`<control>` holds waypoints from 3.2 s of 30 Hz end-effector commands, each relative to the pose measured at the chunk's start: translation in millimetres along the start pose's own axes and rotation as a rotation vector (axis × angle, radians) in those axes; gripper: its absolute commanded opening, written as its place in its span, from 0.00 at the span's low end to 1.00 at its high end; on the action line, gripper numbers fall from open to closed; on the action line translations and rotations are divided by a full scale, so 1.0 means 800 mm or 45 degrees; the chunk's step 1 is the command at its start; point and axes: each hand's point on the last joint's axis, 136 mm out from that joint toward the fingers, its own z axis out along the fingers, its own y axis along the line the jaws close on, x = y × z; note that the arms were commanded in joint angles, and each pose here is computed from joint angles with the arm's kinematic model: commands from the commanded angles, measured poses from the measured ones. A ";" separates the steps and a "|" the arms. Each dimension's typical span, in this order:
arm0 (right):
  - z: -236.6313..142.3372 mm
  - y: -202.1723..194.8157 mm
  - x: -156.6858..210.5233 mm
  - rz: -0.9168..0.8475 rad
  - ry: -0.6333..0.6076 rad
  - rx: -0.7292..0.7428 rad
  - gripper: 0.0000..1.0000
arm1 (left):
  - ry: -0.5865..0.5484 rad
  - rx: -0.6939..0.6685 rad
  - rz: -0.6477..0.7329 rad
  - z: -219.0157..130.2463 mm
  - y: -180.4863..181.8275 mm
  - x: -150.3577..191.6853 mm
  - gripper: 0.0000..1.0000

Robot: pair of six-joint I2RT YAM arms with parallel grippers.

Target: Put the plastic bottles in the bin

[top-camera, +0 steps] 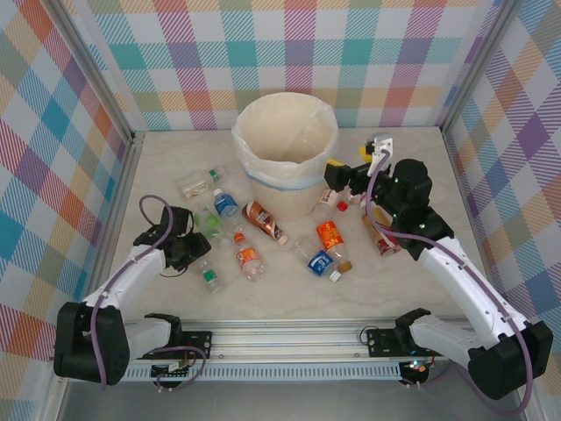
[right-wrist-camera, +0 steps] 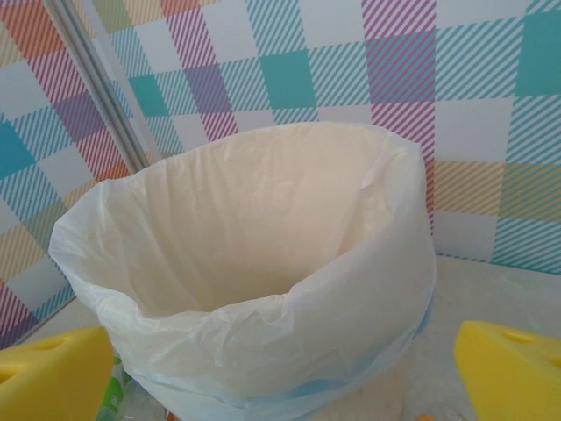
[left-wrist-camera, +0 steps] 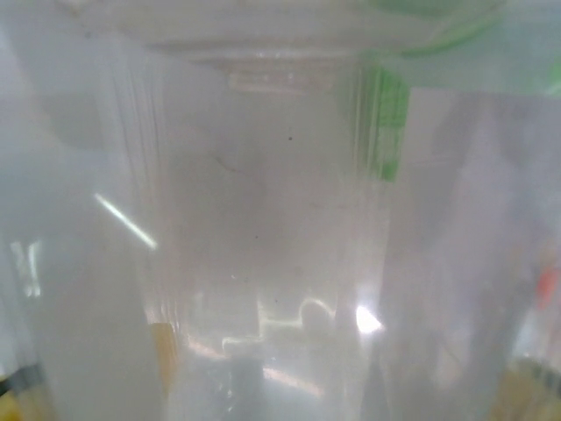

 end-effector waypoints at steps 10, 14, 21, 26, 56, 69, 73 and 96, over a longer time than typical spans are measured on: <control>-0.023 -0.062 -0.015 0.037 -0.138 0.367 1.00 | -0.450 0.451 0.049 -0.148 -0.112 -0.107 0.48; -0.028 -0.081 -0.007 0.088 -0.131 0.479 1.00 | -0.618 0.718 0.041 -0.208 -0.168 -0.147 0.47; -0.040 -0.085 -0.004 0.090 -0.084 0.517 1.00 | -0.763 1.208 0.054 -0.313 -0.263 -0.185 0.45; -0.049 -0.087 -0.001 0.100 -0.092 0.529 1.00 | -0.814 1.291 0.173 -0.339 -0.313 -0.196 0.45; -0.079 -0.073 0.000 0.169 -0.035 0.485 1.00 | -0.476 0.792 0.948 -0.205 -0.477 -0.189 0.46; -0.082 -0.087 0.014 0.146 -0.002 0.567 1.00 | -0.408 0.773 0.946 -0.171 -0.488 -0.173 0.65; -0.077 -0.095 0.031 0.137 0.040 0.604 1.00 | -0.368 0.846 0.964 -0.178 -0.495 -0.162 0.79; -0.092 -0.150 0.230 0.293 0.780 0.725 1.00 | -0.803 1.272 0.720 -0.370 -0.439 -0.156 1.00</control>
